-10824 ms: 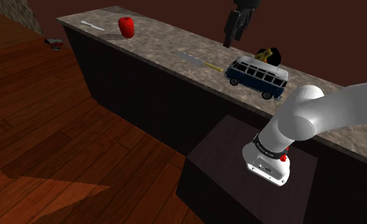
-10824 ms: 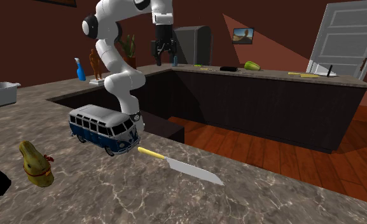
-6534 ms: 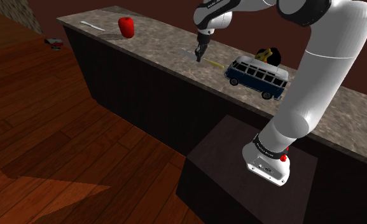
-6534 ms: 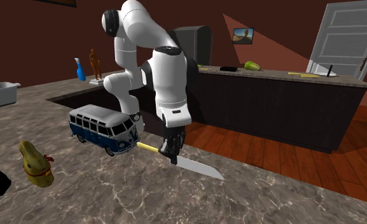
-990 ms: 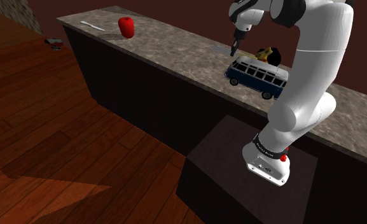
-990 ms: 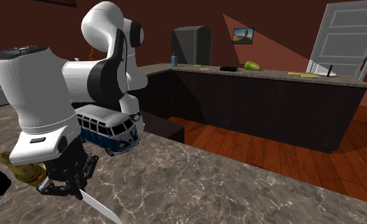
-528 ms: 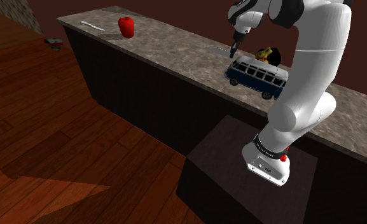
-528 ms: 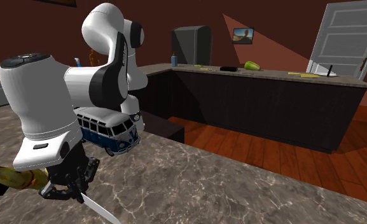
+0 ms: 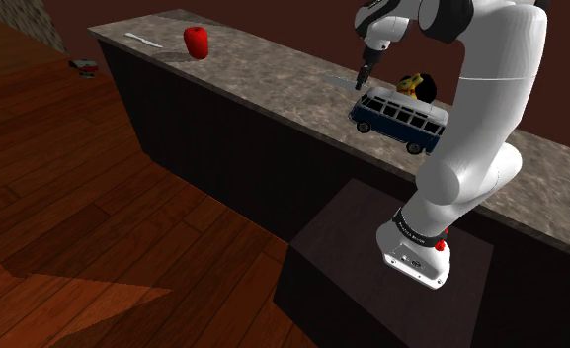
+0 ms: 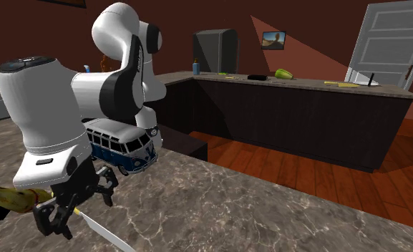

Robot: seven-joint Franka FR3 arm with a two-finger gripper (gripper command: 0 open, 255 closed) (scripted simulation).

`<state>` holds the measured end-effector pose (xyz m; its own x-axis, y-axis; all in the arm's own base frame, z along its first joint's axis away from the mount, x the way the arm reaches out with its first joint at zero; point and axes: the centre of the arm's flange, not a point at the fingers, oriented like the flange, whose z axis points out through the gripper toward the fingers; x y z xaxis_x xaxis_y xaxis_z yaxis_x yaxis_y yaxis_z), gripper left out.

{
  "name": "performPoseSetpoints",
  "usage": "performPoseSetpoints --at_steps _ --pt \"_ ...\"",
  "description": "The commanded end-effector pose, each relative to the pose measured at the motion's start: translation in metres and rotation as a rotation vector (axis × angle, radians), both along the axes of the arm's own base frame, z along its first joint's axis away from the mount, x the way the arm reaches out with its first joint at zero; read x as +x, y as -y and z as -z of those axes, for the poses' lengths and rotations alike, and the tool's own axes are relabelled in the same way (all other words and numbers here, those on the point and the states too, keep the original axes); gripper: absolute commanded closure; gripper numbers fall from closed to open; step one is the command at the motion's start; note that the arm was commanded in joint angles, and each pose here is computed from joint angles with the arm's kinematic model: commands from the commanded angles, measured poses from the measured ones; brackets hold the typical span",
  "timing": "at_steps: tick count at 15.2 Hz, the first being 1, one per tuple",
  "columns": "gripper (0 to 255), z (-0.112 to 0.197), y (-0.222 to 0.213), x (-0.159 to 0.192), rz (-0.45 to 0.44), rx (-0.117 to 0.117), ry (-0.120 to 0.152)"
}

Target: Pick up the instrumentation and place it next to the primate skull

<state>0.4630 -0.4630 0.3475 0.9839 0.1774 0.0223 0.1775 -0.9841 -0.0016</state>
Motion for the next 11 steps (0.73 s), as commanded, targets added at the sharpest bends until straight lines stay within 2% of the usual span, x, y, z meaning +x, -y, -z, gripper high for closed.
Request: performPoseSetpoints --at_steps 1,3,11 --pt "0 -0.021 0.000 0.000 0.000 0.000 0.000" --pt "0 -0.044 0.000 -0.001 0.000 0.000 0.000" --pt "0 -0.044 0.000 -0.001 0.000 0.000 0.000"
